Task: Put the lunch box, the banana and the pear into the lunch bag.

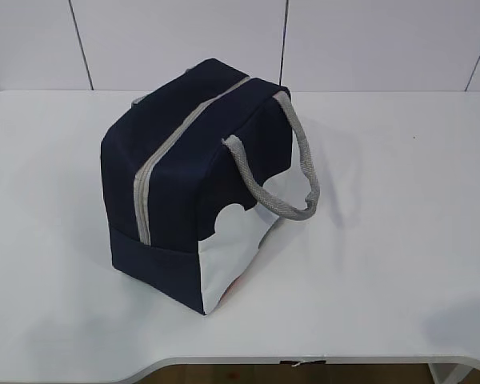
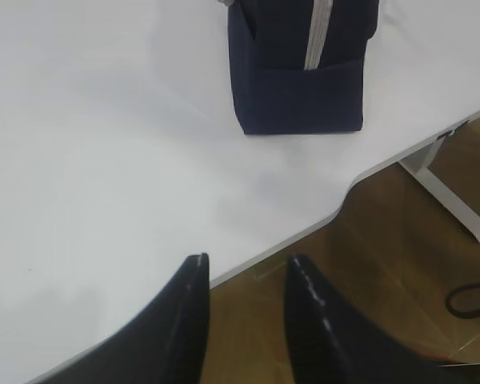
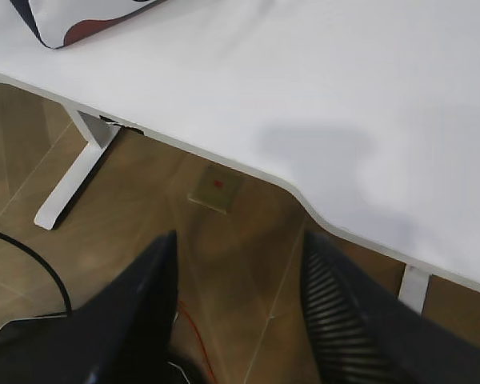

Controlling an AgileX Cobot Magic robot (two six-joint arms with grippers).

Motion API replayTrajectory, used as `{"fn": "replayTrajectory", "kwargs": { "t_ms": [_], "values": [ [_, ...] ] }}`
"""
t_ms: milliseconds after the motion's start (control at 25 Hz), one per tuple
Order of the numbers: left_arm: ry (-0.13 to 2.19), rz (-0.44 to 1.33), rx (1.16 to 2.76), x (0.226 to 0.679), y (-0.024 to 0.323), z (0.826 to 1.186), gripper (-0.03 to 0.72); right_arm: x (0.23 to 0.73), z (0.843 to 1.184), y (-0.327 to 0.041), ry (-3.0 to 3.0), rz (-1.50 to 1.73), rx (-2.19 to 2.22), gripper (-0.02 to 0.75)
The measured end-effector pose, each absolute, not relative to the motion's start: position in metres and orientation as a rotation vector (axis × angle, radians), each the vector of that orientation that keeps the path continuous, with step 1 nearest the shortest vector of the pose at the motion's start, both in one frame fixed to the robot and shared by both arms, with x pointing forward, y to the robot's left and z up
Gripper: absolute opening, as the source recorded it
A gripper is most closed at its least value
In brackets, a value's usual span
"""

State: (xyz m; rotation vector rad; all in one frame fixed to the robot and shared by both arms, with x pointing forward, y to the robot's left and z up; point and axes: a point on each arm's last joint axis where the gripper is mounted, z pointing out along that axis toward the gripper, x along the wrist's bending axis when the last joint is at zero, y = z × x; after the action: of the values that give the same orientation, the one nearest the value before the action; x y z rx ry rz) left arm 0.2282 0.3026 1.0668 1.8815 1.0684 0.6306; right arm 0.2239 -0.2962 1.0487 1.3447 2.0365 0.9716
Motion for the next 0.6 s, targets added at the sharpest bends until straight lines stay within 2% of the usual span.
{"fn": "replayTrajectory", "kwargs": {
  "t_ms": [160,600],
  "values": [
    [1.072,0.622,1.886,0.231,0.301,1.055,0.243,0.221,1.045,-0.299,1.976,1.000,1.306,0.402],
    [1.079,0.676,1.889,0.233,0.304,1.054,0.241,0.227,1.042,-0.298,1.945,1.015,1.289,0.400]
  ]
}}
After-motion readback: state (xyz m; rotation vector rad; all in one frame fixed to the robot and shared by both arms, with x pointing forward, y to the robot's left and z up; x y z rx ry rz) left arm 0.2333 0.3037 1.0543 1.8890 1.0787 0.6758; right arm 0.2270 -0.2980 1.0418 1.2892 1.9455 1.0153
